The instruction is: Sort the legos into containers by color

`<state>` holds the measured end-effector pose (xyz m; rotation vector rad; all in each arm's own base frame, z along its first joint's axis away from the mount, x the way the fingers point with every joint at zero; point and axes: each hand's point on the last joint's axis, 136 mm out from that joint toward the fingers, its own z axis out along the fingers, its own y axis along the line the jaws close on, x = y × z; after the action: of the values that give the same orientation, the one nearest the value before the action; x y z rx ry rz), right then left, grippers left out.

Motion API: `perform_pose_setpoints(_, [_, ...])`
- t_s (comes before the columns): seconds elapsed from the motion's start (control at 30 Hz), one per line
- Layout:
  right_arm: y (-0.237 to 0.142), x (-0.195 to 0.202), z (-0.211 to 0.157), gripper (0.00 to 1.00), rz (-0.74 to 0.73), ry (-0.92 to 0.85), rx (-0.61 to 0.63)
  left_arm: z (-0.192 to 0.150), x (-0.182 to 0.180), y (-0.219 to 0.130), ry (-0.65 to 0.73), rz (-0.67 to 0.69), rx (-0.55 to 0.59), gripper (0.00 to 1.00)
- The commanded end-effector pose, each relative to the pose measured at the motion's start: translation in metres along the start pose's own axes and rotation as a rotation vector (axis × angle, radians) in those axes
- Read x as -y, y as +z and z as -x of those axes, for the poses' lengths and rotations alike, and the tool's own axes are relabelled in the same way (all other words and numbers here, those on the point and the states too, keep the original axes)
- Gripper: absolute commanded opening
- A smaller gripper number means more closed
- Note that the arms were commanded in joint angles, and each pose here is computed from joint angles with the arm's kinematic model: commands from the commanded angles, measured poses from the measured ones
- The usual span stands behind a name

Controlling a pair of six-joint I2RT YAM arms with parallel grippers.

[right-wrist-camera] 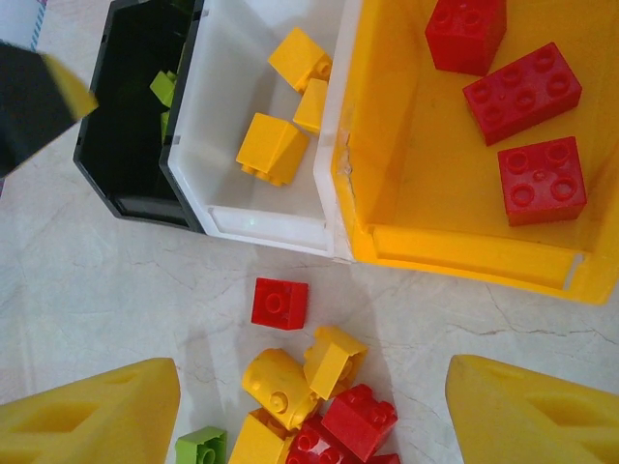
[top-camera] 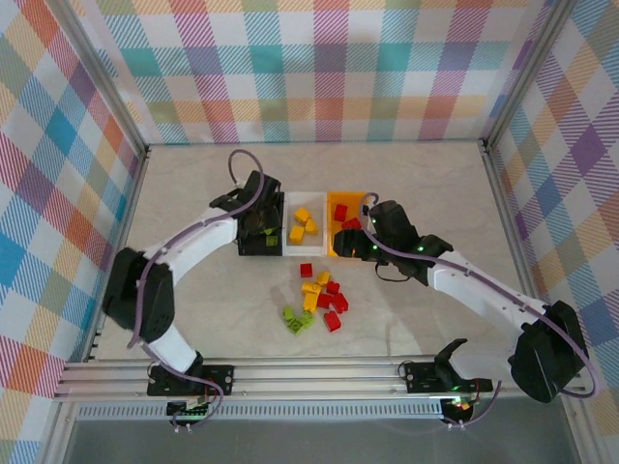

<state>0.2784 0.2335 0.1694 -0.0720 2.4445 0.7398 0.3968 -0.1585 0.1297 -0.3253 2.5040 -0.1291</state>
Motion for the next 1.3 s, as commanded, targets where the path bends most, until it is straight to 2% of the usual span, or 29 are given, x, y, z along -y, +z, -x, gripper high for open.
perform_pose_setpoints(0.0, [-0.003, 0.007, -0.009, 0.74, -0.009, 0.028, -0.013, 0.024, 0.007, 0.012, 0.010, 0.017, 0.029, 0.41])
perform_pose_setpoints(0.1, [-0.005, 0.009, -0.015, 0.74, -0.004, 0.028, -0.030, 0.033, 0.016, 0.010, -0.002, -0.009, 0.028, 0.45])
perform_pose_setpoints(0.23, [-0.005, 0.015, -0.026, 0.75, -0.015, 0.023, -0.062, 0.040, 0.035, -0.029, -0.018, -0.143, 0.082, 0.78])
perform_pose_setpoints(0.27, [-0.003, 0.014, -0.032, 0.76, -0.008, 0.025, -0.084, 0.039, 0.039, -0.040, -0.014, -0.171, 0.088, 0.84])
perform_pose_setpoints(0.43, [0.010, 0.011, -0.075, 0.76, -0.002, -0.020, -0.242, 0.008, 0.043, -0.088, 0.017, -0.274, 0.077, 0.99])
perform_pose_setpoints(0.63, [0.023, 0.016, -0.130, 0.75, -0.084, -0.106, -0.375, -0.049, 0.002, -0.110, -0.010, -0.288, 0.027, 1.00])
perform_pose_setpoints(0.9, [0.045, 0.023, -0.157, 0.70, -0.184, -0.159, -0.478, -0.089, -0.043, -0.109, -0.053, -0.227, -0.005, 1.00])
perform_pose_setpoints(1.07, [0.050, 0.038, -0.163, 0.60, -0.253, -0.171, -0.498, -0.102, -0.053, -0.102, -0.057, -0.201, -0.026, 1.00])
perform_pose_setpoints(1.27, [0.050, 0.036, -0.153, 0.38, -0.254, -0.182, -0.447, -0.111, -0.056, -0.099, -0.056, -0.211, -0.039, 1.00])
